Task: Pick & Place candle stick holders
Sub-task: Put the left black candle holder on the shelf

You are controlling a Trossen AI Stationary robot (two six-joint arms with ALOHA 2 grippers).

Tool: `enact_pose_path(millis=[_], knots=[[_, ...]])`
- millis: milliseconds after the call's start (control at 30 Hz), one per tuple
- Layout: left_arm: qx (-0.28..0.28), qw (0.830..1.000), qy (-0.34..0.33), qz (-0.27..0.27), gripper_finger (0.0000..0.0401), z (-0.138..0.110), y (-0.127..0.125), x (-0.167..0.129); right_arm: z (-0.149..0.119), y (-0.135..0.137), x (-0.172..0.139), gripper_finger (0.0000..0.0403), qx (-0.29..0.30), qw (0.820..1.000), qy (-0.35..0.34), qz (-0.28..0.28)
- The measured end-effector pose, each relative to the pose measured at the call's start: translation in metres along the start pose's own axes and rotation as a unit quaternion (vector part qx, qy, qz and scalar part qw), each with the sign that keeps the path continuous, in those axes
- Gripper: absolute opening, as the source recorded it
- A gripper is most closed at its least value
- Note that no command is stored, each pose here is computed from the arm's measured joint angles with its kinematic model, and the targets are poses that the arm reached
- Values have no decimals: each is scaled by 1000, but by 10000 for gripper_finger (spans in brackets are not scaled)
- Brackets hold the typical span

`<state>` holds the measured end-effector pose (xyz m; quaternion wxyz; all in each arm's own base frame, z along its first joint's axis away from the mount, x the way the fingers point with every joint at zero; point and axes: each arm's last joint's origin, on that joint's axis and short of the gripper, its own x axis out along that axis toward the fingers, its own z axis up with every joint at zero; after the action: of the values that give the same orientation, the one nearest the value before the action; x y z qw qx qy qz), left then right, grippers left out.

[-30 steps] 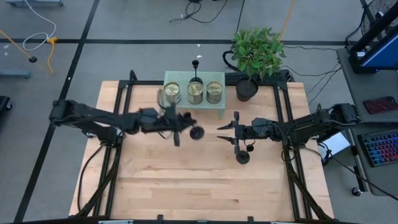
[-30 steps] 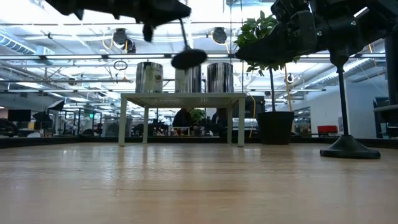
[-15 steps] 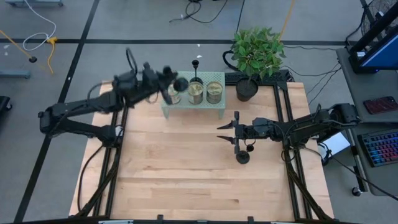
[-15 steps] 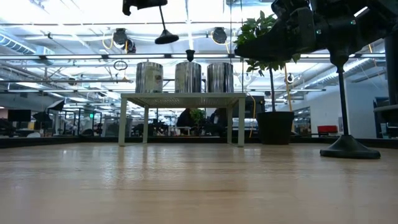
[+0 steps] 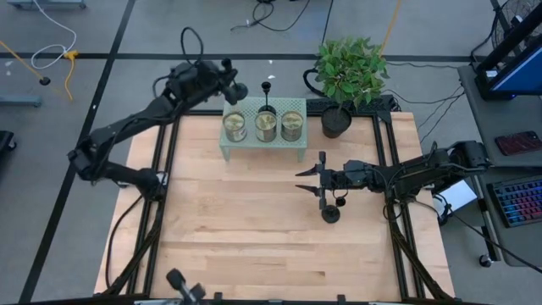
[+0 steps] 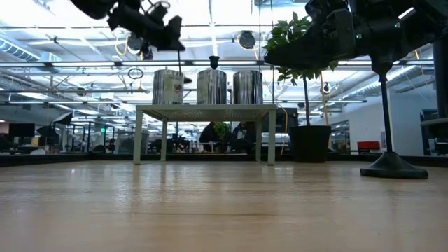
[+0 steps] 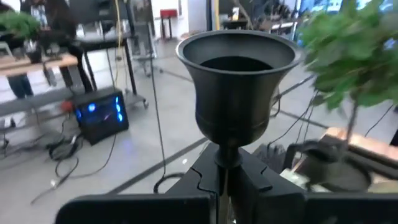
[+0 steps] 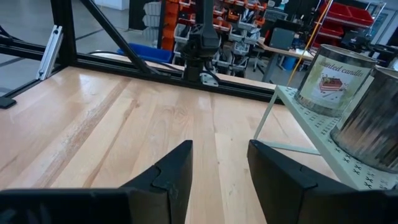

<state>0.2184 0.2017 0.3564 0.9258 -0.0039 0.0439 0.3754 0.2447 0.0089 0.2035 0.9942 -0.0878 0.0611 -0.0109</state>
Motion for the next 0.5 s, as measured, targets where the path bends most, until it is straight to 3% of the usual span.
enact_pose_path(millis=[267,500], knots=[[-32,999,39,-10,14,-20,23,18,-3,1,0,146,-1,1000,13,2],[-39,994,104,-10,12,-37,25,23,-3,0,0,146,-1,1000,14,2]])
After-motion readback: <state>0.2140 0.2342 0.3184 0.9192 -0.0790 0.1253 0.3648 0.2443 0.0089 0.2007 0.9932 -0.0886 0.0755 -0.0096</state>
